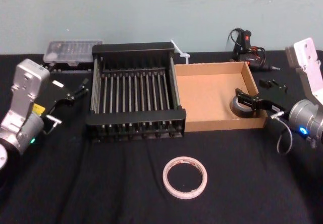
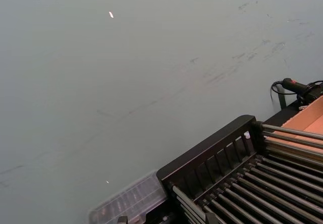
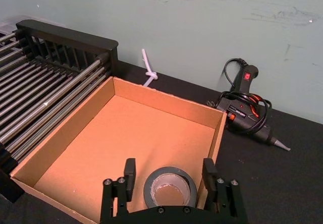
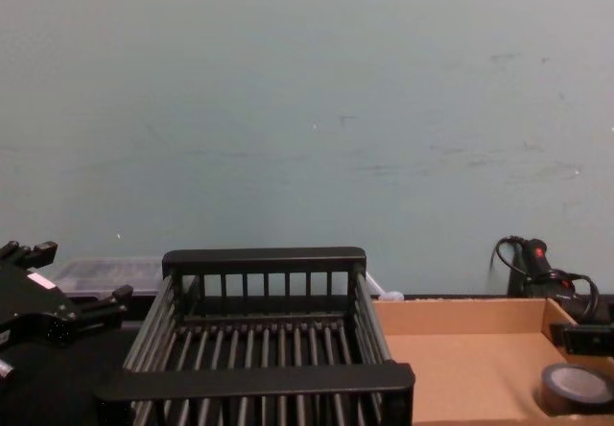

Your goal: Pick up the white tape and place it into the black box , Pick up the silver tape and place it into the brown box.

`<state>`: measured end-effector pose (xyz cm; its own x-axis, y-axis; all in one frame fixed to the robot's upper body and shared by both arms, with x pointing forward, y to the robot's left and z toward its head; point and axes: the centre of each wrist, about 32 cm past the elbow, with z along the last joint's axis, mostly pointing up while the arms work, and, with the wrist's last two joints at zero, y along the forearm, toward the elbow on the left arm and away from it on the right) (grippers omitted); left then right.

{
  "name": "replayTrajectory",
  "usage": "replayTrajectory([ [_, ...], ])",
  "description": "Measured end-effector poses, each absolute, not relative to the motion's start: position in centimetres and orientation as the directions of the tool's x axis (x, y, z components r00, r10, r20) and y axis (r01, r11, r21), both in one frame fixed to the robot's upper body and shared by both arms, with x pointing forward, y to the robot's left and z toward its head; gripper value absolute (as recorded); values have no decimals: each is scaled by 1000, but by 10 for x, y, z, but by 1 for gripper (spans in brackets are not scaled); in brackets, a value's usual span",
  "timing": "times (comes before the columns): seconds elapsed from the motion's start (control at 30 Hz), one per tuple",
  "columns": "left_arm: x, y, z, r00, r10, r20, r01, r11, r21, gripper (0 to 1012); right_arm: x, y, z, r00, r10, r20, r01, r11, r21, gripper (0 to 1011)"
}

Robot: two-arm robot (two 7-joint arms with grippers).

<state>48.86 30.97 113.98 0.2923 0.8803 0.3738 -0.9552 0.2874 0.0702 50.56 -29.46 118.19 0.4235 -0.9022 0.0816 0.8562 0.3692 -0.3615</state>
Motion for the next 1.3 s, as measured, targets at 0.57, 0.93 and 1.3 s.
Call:
replayTrajectory([
  [0.57,489,310,1140,292,880,374,-955,287,70,1001,501,-295,1185,428,-900,81,857,375,-354,1002],
  [0.93,489,310,1140,292,880,374,-955,287,70,1001,473,-291,1199,503,-863,52,809,448,-380,1002],
  [1.3,489,310,1140,292,880,374,-955,287,70,1001,446,-287,1202,643,-764,53,704,563,-433,1002],
])
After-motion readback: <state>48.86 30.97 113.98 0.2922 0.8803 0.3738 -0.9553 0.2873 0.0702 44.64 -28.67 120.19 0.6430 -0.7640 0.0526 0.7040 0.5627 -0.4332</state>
